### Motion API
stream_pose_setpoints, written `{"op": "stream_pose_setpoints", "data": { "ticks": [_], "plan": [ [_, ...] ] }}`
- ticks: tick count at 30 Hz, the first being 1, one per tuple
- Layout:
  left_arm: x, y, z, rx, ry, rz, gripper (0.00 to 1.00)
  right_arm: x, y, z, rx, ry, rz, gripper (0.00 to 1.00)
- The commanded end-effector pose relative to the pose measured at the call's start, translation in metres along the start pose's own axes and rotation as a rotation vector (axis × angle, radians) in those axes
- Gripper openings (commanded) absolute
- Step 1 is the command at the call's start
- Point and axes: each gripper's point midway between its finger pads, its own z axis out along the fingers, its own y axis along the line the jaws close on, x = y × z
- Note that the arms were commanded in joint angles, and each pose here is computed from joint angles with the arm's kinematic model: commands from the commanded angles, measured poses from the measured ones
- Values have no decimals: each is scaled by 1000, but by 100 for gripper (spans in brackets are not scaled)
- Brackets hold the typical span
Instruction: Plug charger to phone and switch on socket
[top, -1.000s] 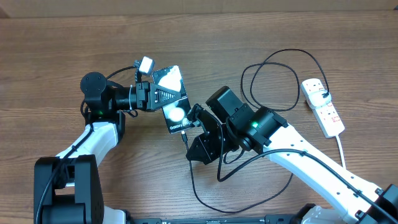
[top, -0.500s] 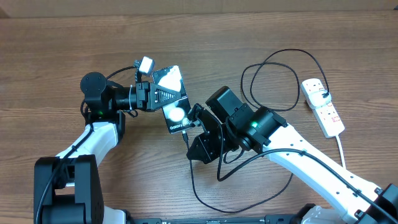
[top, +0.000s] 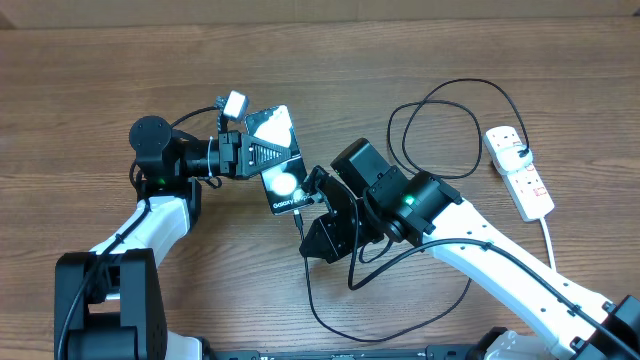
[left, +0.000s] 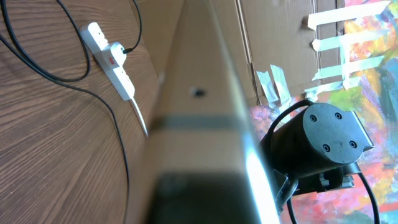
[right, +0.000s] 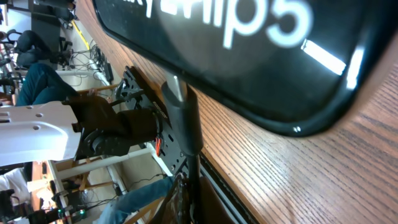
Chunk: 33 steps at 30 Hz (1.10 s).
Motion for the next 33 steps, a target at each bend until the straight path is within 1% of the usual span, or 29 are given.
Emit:
{"op": "stream_pose_setpoints", "data": {
  "ticks": [1, 9, 19, 33],
  "plan": [
    [-1, -9, 4, 8, 30, 53, 4, 0, 4, 2, -20, 6, 12, 4],
    [-1, -9, 4, 8, 30, 45, 4, 0, 6, 2, -34, 10, 45, 4],
    [-1, -9, 4, 7, 31, -8, 4, -2, 8, 2, -41, 2, 66, 4],
    [-1, -9, 4, 7, 30, -21, 4, -5, 25, 0, -137, 7, 35, 4]
  ]
}}
